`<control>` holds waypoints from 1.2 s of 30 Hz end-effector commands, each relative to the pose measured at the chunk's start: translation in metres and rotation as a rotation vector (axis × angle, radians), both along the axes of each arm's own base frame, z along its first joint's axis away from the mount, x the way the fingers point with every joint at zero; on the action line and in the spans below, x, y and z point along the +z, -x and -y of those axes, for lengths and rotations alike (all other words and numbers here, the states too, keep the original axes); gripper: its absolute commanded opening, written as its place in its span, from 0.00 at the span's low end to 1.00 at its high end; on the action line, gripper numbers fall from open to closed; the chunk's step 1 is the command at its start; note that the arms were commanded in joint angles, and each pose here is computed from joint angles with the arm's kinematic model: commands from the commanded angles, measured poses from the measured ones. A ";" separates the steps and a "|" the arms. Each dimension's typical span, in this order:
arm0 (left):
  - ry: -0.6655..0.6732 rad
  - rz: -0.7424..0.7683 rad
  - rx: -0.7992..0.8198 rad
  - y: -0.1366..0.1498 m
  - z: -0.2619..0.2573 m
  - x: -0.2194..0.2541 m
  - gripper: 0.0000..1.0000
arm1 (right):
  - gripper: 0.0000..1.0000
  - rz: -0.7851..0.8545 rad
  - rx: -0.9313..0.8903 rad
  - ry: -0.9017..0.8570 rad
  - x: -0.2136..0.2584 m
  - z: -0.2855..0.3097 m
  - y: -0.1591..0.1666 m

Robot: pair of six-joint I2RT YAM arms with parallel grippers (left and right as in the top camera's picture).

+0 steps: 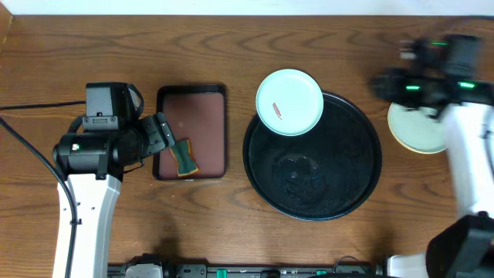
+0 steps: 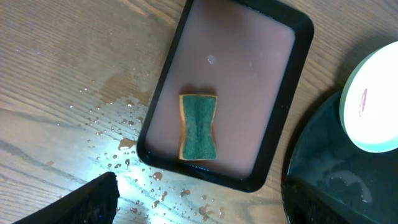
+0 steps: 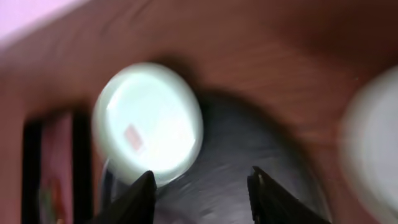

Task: Clean dirty plates on tray and stack at the side
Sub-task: 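Set the plate onto the yellow plate at the right edge, then grasp the remaining pale green plate rim on the black tray with right gripper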

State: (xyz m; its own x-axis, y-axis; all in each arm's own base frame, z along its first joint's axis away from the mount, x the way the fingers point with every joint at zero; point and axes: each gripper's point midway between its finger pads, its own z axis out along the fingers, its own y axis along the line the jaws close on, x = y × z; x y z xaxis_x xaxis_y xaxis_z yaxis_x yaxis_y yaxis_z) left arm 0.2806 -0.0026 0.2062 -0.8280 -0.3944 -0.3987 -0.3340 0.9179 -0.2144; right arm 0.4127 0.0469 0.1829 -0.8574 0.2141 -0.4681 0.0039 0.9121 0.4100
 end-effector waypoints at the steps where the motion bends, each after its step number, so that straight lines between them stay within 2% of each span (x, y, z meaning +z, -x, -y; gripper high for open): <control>1: 0.007 0.018 -0.002 -0.001 0.000 0.006 0.85 | 0.49 -0.078 0.016 0.254 -0.049 -0.027 -0.002; 2: 0.007 0.018 -0.002 -0.001 0.000 0.006 0.85 | 0.49 -0.075 0.031 0.330 -0.067 -0.038 -0.011; 6: 0.007 0.018 -0.002 -0.001 0.000 0.006 0.85 | 0.54 0.038 0.146 0.441 -0.111 -0.060 -0.055; 8: 0.007 0.018 -0.002 -0.001 0.000 0.006 0.85 | 0.59 0.105 0.203 0.463 -0.121 -0.064 -0.073; 12: 0.007 0.018 -0.002 -0.001 0.000 0.006 0.85 | 0.56 0.138 0.308 0.402 -0.146 -0.083 -0.084; 15: 0.007 0.018 -0.002 -0.001 0.000 0.006 0.85 | 0.39 0.119 0.312 0.404 -0.160 -0.083 -0.083; 17: 0.007 0.018 -0.002 -0.001 0.000 0.006 0.85 | 0.11 0.116 0.310 0.404 -0.161 -0.082 -0.083; 18: 0.007 0.018 -0.002 -0.001 0.000 0.006 0.85 | 0.04 0.118 0.305 0.402 -0.159 -0.081 -0.084; 19: 0.007 0.018 -0.002 -0.001 0.000 0.006 0.85 | 0.01 0.118 0.300 0.398 -0.157 -0.081 -0.083; 25: 0.007 0.018 -0.002 -0.001 0.000 0.006 0.85 | 0.01 0.112 0.239 0.360 -0.119 -0.079 -0.072; 30: 0.007 0.018 -0.002 -0.001 0.000 0.006 0.85 | 0.01 0.085 0.248 0.363 -0.083 -0.075 -0.046; 33: 0.007 0.018 -0.002 -0.001 0.000 0.006 0.85 | 0.01 -0.033 0.244 0.358 -0.088 -0.070 -0.017; 36: 0.007 0.018 -0.002 -0.001 0.000 0.006 0.85 | 0.01 -0.235 0.222 0.356 -0.113 -0.062 0.022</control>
